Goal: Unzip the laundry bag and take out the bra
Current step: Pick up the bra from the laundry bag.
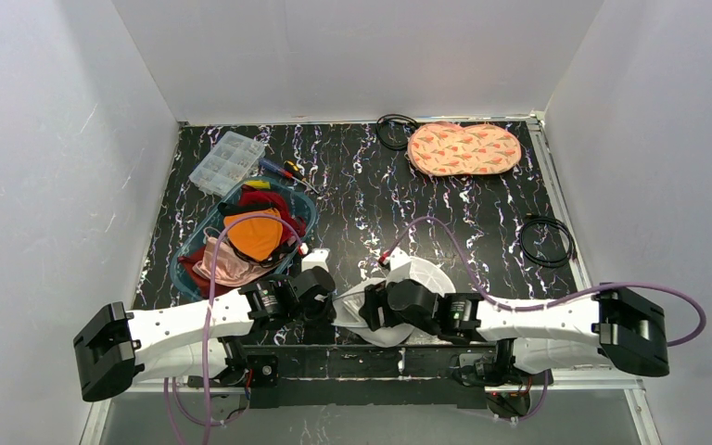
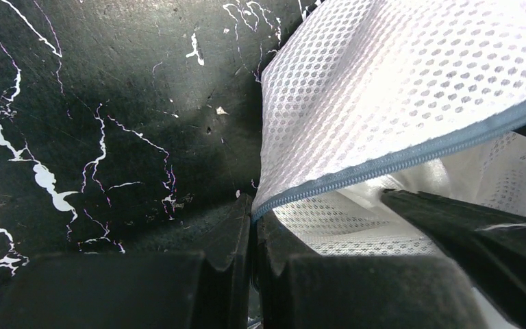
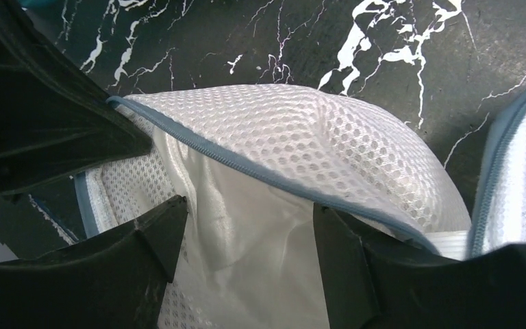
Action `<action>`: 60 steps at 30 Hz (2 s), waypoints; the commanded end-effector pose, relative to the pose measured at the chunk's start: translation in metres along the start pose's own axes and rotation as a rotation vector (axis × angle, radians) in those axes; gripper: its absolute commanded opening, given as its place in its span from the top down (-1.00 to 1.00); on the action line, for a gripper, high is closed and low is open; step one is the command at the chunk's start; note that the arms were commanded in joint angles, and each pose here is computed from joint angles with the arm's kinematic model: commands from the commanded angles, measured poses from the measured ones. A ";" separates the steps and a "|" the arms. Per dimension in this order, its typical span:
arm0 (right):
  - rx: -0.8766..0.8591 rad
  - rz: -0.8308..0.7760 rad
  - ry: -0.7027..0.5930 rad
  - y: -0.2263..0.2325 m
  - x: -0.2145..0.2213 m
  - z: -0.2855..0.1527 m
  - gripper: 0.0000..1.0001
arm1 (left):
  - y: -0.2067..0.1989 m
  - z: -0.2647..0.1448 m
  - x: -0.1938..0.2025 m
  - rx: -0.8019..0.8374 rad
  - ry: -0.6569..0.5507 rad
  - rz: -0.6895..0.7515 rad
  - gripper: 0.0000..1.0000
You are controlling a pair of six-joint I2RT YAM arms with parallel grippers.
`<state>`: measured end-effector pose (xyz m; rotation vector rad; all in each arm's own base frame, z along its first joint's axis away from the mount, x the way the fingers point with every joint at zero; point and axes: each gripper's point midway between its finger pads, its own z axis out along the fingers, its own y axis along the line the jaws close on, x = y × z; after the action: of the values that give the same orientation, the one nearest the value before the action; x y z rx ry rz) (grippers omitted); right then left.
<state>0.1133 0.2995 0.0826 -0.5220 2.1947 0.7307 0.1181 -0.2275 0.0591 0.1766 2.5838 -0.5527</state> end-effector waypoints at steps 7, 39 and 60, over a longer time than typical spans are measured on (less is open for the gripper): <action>0.074 -0.126 0.081 0.013 -0.004 0.019 -0.76 | 0.000 -0.004 -0.002 0.011 -0.013 0.008 1.00; -0.162 -0.160 -0.032 0.048 -0.057 -0.053 0.97 | -0.014 -0.027 -0.037 0.002 -0.103 0.025 1.00; -0.382 -0.252 -0.197 0.095 -0.118 -0.099 0.97 | -0.030 -0.037 -0.080 -0.106 -0.168 0.061 1.00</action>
<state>0.0772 0.3158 0.2018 -0.9062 1.9250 0.9505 0.1573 -0.2565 0.1404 0.1858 2.4410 -0.5108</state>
